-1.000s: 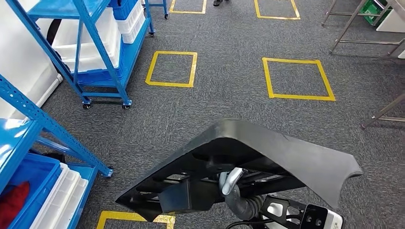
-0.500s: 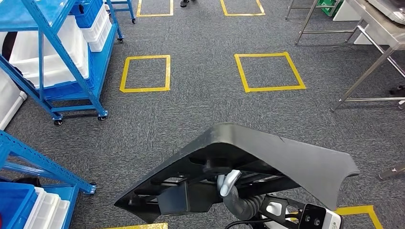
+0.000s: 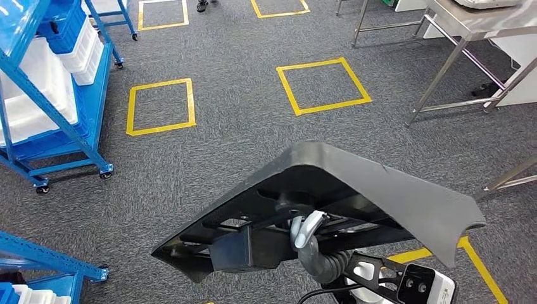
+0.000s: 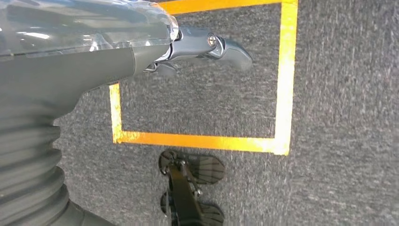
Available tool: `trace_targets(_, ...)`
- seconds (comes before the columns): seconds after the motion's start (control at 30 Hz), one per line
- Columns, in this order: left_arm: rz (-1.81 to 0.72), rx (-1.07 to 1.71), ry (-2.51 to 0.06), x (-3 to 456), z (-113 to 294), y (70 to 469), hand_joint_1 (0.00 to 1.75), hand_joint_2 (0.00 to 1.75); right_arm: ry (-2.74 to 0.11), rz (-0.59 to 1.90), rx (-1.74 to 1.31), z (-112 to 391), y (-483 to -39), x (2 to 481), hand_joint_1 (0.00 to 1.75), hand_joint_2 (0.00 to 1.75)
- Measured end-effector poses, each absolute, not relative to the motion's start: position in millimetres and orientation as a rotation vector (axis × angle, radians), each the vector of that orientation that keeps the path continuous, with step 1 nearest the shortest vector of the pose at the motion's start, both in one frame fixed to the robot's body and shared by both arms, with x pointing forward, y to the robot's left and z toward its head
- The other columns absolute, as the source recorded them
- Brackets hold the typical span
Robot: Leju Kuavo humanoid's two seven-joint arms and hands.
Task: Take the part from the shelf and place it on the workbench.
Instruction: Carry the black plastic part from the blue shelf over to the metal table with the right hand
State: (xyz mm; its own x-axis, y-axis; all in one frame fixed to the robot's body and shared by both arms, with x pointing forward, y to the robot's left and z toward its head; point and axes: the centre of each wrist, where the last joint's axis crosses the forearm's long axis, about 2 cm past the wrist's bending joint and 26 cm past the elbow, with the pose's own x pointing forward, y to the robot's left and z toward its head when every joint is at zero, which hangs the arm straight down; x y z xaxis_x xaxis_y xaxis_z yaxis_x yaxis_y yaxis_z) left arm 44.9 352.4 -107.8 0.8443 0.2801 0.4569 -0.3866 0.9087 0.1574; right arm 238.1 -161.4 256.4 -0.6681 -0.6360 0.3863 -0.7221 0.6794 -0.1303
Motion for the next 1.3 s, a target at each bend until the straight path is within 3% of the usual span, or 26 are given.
trace_targets(1.3,0.392,0.258,-0.422,35.9,-109.1,348.9,0.00,1.75,-2.527,0.398,1.154,256.0,-142.2,250.7,1.75,1.75)
